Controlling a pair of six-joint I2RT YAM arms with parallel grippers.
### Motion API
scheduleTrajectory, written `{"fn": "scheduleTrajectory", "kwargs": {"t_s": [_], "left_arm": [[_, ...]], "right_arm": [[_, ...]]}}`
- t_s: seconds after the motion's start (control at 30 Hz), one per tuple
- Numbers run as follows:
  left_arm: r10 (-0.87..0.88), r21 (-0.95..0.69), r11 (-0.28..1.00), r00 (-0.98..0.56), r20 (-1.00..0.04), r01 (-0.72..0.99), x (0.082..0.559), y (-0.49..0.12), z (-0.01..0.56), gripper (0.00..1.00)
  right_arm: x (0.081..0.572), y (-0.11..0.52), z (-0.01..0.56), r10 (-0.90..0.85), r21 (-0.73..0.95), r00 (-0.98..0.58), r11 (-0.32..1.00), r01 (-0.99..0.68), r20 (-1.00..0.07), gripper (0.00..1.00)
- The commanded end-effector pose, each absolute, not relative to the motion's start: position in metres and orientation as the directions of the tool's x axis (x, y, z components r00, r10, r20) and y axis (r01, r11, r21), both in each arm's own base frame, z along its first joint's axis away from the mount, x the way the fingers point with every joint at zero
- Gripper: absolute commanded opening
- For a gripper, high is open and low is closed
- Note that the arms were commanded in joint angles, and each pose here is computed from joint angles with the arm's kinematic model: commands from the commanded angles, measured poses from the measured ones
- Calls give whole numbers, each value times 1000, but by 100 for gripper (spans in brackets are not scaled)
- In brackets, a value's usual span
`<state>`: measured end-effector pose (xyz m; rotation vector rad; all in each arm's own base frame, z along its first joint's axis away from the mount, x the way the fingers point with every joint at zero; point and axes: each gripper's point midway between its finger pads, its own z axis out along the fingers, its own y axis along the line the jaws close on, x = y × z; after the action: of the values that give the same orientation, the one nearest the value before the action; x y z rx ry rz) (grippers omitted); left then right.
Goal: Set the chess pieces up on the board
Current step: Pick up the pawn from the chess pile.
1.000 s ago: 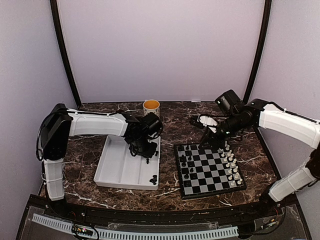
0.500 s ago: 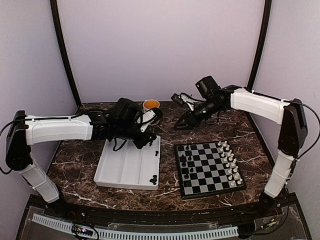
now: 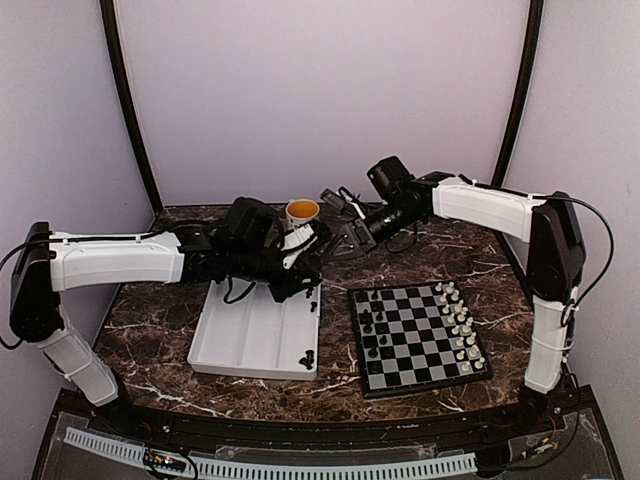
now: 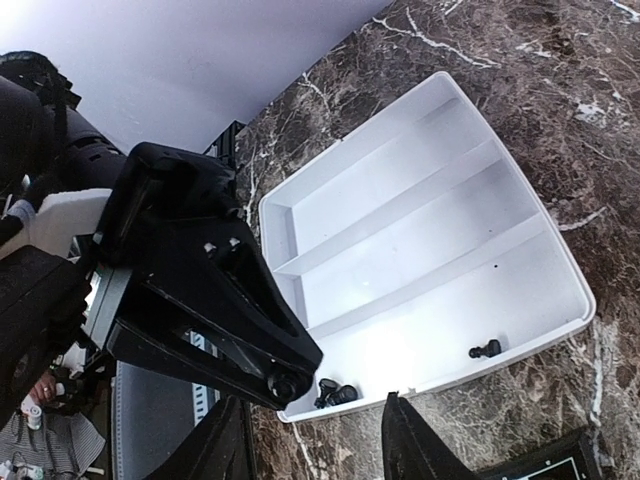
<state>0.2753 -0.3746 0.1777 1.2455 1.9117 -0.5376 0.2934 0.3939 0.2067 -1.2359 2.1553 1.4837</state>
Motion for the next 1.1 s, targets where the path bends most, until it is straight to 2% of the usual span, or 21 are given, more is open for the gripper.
{"fn": "scheduleTrajectory", "kwargs": {"t_s": [0.0,0.2,0.33,0.57,0.73,0.9,1.07], "left_arm": [[545,70,399,-175,-820,914,271,-381,199,4],[539,69,403,-176,-824,913,271,-381,200,4],[539,70,404,-176,-824,912,271,-381,200,4],[543,71,405,-177,-821,912,272,-381,199,4],[552,80,406,-175,-815,910,273,-380,197,5],[573,108,440,-186,-798,891,278,-371,190,5],[573,150,491,-189,-797,858,287,-362,192,5]], "right_arm": [[281,406,211,-517,665,-603,83,-742,-608,48],[277,410,200,-540,657,-599,108,-746,-592,45],[277,412,198,-539,662,-603,108,-742,-588,38],[279,414,197,-535,671,-610,104,-734,-584,19],[287,410,198,-532,631,-591,131,-764,-606,12],[304,385,207,-526,531,-547,199,-823,-651,11],[298,343,191,-590,345,-449,287,-894,-671,11]]}}
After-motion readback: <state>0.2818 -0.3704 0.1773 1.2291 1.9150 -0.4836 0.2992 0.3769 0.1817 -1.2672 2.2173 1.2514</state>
